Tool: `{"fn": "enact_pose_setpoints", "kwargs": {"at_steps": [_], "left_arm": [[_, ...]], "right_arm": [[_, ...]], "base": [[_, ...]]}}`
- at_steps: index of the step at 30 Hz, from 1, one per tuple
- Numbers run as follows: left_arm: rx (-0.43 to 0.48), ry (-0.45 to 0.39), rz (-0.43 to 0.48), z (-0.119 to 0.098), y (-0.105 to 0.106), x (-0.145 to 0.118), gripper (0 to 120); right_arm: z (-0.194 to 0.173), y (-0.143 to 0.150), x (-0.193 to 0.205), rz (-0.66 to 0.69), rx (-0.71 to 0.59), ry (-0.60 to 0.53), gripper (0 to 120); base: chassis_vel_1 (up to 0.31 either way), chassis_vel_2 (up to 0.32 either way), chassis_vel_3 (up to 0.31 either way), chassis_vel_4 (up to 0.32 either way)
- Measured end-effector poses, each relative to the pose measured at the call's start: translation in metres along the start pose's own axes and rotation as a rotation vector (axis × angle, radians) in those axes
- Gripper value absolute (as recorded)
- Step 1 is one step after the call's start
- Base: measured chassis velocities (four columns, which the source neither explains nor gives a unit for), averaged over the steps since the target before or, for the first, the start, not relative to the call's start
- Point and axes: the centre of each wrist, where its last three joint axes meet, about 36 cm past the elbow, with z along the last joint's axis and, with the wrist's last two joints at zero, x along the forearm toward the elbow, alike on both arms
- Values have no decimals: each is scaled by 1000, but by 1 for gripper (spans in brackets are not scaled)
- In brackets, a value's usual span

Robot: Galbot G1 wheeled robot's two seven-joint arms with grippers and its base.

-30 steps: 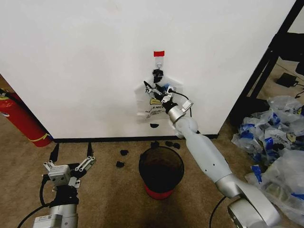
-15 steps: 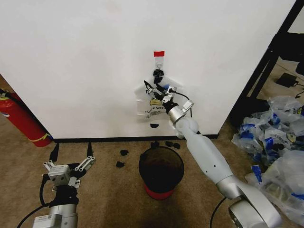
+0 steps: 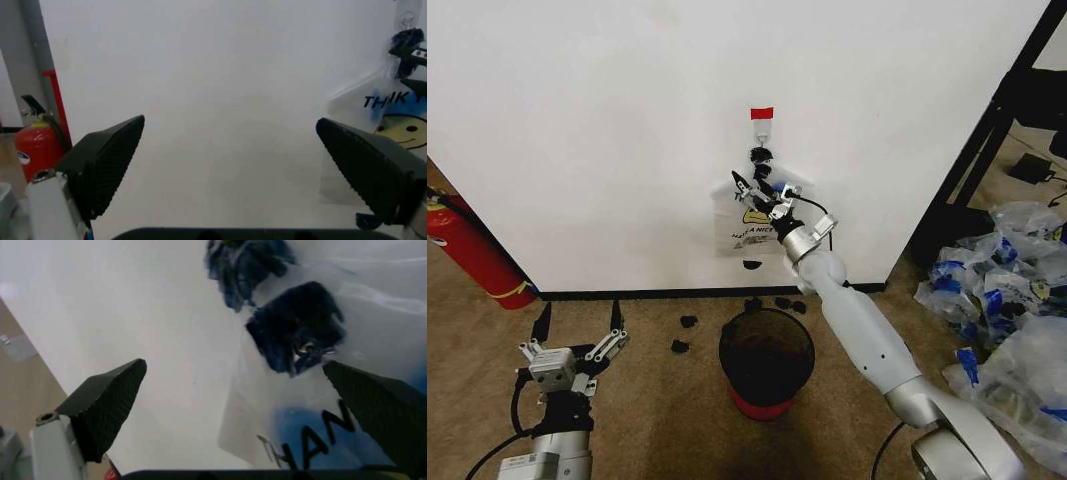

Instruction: Pick up the garbage bag from the wall and place it over the trash bin.

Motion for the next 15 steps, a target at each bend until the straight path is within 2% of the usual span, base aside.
{"fn": "enact_pose_setpoints", "kwargs": {"at_steps": [5, 10, 12, 15], "left_arm": [[-1, 0, 0, 0, 0, 0, 100], [0, 0, 2, 1, -1, 0, 100], [1, 0, 2, 1, -1, 0, 100], [3, 0, 3, 1, -2, 0, 100]], "right_arm": [[-4, -3, -1, 13, -18, -17, 95], [-5, -4, 1, 16, -34, -26, 72], [-5, -4, 1, 16, -35, -27, 70], [-5, -3, 1, 14, -40, -30, 55]], "base": [[0, 0, 0, 0], [0, 0, 0, 0], [0, 0, 0, 0], [0, 0, 0, 0]]}}
